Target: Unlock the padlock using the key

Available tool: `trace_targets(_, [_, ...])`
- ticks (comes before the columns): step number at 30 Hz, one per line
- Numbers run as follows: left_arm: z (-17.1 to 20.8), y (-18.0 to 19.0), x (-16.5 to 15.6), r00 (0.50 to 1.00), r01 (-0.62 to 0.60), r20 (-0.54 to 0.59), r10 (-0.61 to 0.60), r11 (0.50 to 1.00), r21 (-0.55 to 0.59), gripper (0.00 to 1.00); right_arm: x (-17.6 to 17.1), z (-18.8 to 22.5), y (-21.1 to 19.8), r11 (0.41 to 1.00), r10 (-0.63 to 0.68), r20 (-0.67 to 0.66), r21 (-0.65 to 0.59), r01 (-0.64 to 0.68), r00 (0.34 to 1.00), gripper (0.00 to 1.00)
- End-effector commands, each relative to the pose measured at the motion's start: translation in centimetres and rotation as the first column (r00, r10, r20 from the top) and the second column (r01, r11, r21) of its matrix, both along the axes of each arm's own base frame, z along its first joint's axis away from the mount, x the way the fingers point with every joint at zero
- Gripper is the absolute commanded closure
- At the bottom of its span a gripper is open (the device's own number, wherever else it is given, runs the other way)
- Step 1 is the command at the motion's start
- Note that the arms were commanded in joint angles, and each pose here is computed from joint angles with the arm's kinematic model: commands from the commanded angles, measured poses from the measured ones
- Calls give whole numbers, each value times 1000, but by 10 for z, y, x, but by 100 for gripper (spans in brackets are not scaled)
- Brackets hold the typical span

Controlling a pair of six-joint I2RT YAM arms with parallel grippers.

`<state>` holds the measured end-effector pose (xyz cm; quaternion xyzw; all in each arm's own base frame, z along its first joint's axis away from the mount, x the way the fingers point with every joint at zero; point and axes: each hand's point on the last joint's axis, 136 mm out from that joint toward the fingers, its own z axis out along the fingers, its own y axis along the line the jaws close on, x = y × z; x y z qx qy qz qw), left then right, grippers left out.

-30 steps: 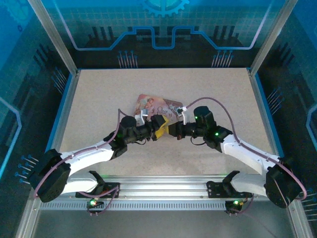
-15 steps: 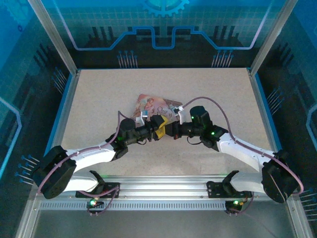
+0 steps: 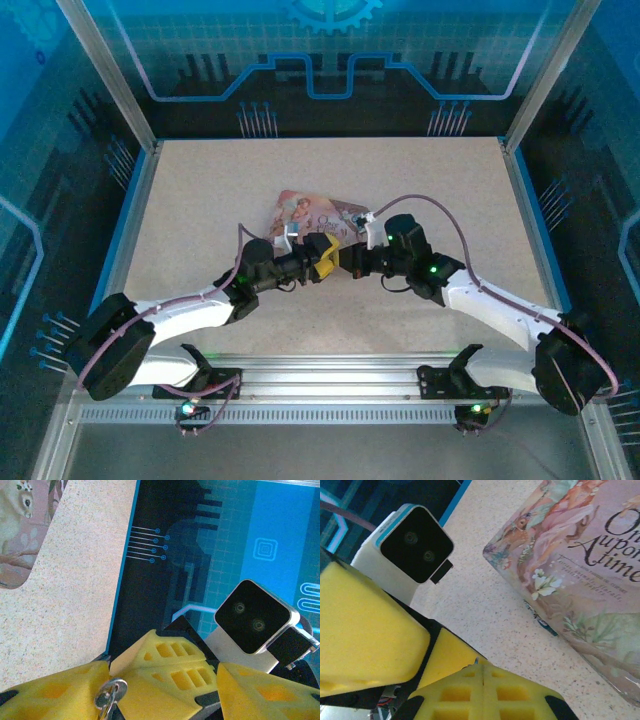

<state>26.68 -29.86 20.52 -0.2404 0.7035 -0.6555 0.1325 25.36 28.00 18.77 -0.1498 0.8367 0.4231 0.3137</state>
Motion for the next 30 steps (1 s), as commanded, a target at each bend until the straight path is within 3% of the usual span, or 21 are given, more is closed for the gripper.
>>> trace_targets(1, [6, -2, 0, 1000, 20, 9, -20, 999, -28, 40, 2, 6, -3, 999, -24, 23, -23, 25, 999, 100])
trace_targets(17, [-15, 6, -2, 1000, -8, -9, 9, 999, 53, 30, 6, 10, -9, 997, -77, 36, -6, 78, 996, 100])
trace_targets(30, [-12, 1, -2, 1000, 8, -12, -7, 1000, 30, 37, 12, 1, -13, 992, -121, 26, -20, 122, 992, 100])
